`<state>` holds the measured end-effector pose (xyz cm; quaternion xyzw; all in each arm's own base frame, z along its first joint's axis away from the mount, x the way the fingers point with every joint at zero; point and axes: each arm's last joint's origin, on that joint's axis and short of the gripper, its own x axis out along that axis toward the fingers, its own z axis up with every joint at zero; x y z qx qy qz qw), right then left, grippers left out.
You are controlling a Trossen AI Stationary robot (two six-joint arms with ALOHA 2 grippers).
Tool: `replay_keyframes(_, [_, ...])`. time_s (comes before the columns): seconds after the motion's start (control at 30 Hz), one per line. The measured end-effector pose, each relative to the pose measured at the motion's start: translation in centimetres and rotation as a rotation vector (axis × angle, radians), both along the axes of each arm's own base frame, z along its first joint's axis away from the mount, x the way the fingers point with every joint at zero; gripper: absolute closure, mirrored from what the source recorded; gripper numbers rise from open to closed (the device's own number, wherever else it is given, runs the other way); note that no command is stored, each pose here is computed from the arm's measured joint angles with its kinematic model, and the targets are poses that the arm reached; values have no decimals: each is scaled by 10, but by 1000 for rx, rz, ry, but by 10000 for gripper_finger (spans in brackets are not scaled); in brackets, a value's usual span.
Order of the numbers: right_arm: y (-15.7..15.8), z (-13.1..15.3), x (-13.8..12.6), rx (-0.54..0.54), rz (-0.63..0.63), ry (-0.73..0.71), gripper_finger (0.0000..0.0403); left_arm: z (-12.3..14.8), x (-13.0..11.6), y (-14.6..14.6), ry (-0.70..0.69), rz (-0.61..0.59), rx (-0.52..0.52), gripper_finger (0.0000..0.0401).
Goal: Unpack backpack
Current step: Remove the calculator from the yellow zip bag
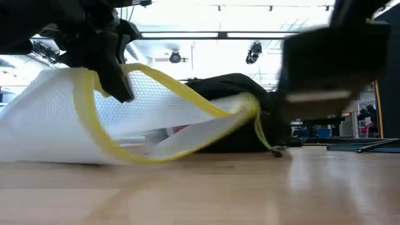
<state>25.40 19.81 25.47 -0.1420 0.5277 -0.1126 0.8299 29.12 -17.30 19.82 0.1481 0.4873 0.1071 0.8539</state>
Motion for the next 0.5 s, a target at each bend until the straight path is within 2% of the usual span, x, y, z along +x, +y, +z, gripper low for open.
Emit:
replay_keyframes(0.23, [-1,-27,11,69,-93,155,403,0,0,0,0,-4,11,401])
replay_keyframes(0.37, [-2,-52,27,29,-104,192,397,0,0,0,-3,-2,8,401])
replay_keyframes(0.5, [-6,-68,32,-21,-104,261,359,0,0,0,-6,1,6,401])
